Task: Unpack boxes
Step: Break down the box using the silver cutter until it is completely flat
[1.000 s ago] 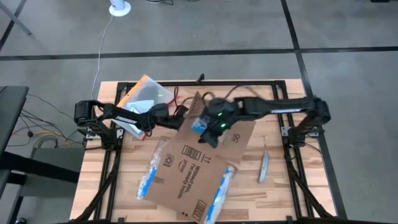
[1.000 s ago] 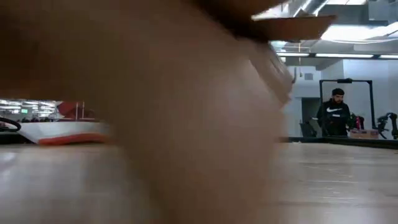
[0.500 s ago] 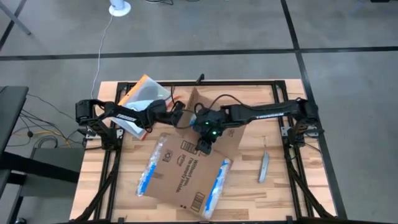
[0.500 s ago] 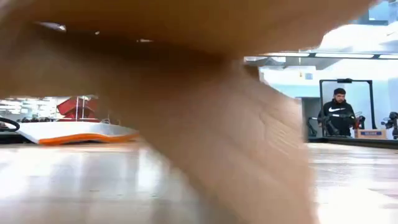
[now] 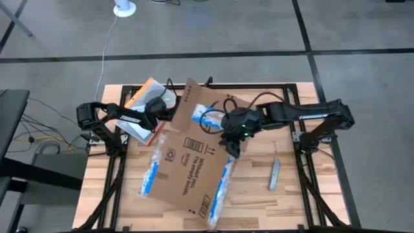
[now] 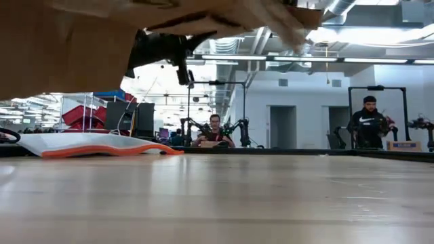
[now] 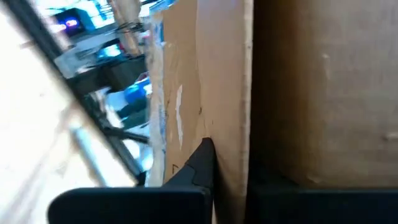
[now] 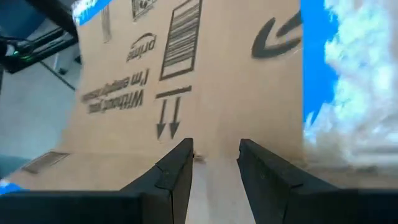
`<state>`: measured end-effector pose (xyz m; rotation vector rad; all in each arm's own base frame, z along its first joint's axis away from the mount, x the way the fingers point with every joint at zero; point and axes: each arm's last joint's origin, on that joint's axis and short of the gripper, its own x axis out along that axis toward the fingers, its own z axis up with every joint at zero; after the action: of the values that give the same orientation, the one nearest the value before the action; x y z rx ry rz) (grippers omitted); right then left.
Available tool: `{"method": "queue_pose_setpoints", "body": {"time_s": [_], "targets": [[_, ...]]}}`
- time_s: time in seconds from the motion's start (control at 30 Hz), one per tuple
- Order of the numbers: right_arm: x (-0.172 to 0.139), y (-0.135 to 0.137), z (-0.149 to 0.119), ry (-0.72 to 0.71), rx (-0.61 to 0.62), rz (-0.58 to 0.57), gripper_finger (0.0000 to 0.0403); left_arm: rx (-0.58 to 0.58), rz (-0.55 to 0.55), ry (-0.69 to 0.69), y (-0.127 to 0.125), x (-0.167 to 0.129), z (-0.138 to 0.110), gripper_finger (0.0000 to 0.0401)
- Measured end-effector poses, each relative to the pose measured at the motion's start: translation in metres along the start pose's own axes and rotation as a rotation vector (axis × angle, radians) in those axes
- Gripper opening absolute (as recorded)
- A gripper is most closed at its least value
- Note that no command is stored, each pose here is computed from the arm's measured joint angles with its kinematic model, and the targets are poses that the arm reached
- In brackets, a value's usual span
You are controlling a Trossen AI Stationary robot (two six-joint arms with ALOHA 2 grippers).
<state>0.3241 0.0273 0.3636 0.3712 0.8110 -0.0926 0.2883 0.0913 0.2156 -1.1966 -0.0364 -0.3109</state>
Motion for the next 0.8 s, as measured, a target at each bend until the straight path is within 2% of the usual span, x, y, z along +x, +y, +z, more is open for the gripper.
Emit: {"method": "queue_pose_setpoints", "body": {"time_s": [0.2, 0.37, 0.53, 0.67, 0.8], "targets": [[0.057, -0.008, -0.001, 0.089, -0.03, -0.057, 0.0118, -0.022, 0.228, 0.064, 0.029, -0.012, -0.007, 0.0], [0.111, -0.021, -0.005, 0.156, -0.018, -0.095, 0.0118, -0.046, 0.293, 0.072, 0.041, -0.026, -0.015, 0.0], [0.158, -0.035, -0.012, 0.197, -0.012, -0.121, 0.0118, -0.101, 0.414, 0.073, 0.057, -0.042, -0.028, 0.0002], [0.182, -0.045, -0.02, 0.256, -0.016, -0.122, 0.0118, -0.067, 0.491, 0.121, 0.064, -0.047, -0.034, 0.0023], [0.194, -0.047, -0.027, 0.307, -0.039, -0.073, 0.0118, -0.023, 0.503, 0.22, 0.068, -0.049, -0.039, 0.0064]]}}
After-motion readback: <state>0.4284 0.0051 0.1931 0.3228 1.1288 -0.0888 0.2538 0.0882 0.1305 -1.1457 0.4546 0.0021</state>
